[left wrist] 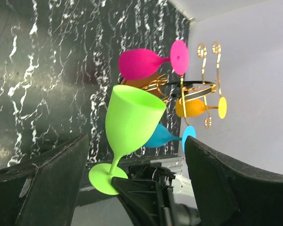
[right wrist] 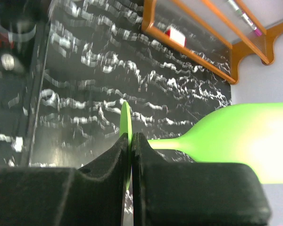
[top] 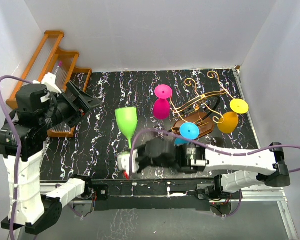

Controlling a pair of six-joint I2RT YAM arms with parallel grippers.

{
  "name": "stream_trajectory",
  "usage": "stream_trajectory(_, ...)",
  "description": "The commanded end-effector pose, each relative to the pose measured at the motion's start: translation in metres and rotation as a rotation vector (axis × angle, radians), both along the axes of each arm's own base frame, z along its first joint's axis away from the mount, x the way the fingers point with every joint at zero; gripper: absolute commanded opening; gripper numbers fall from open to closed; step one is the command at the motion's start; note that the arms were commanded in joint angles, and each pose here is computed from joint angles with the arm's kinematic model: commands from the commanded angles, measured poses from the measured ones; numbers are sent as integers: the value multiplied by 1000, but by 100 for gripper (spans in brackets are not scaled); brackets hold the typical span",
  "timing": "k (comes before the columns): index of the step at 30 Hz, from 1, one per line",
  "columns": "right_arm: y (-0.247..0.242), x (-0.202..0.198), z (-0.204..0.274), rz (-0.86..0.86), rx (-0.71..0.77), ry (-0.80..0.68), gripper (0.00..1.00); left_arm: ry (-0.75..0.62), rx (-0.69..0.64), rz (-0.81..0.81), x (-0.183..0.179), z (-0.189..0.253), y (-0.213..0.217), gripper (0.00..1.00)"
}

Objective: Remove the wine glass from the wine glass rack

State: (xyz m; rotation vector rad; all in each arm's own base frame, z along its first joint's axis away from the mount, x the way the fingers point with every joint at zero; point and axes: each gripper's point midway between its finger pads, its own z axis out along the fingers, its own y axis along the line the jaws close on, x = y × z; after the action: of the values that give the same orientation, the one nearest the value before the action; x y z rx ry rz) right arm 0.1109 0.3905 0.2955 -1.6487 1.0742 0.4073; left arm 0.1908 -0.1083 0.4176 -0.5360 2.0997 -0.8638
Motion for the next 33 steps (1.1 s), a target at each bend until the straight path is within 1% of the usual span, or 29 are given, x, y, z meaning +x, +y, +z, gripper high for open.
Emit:
stream_trajectory(1, -34, 6, -7, -107, -128, -341, 8, 91, 51, -20, -5, -18, 2, 79)
stream_trajectory(4, -44, -2, -16, -98, -154, -493, 8, 148, 62, -66, -7, -28, -3, 78)
stream_trajectory(7, -52, -1, -29, -104, -198, -616, 8, 213, 58, -136, -11, -42, -11, 78)
stream_trajectory(11, -51, 2, -44, -93, -205, -705, 8, 258, 29, -209, -12, -53, -22, 77)
stream_trajectory(16, -40, 0, -66, -56, -255, -740, 8, 290, -13, -282, -15, -60, -34, 77)
stream_trajectory(24, -22, 0, -66, -44, -249, -824, 8, 361, 7, -309, -18, -83, -33, 77)
stream_trajectory(33, -5, -2, -63, -25, -248, -858, 8, 423, 23, -335, -26, -101, -32, 76)
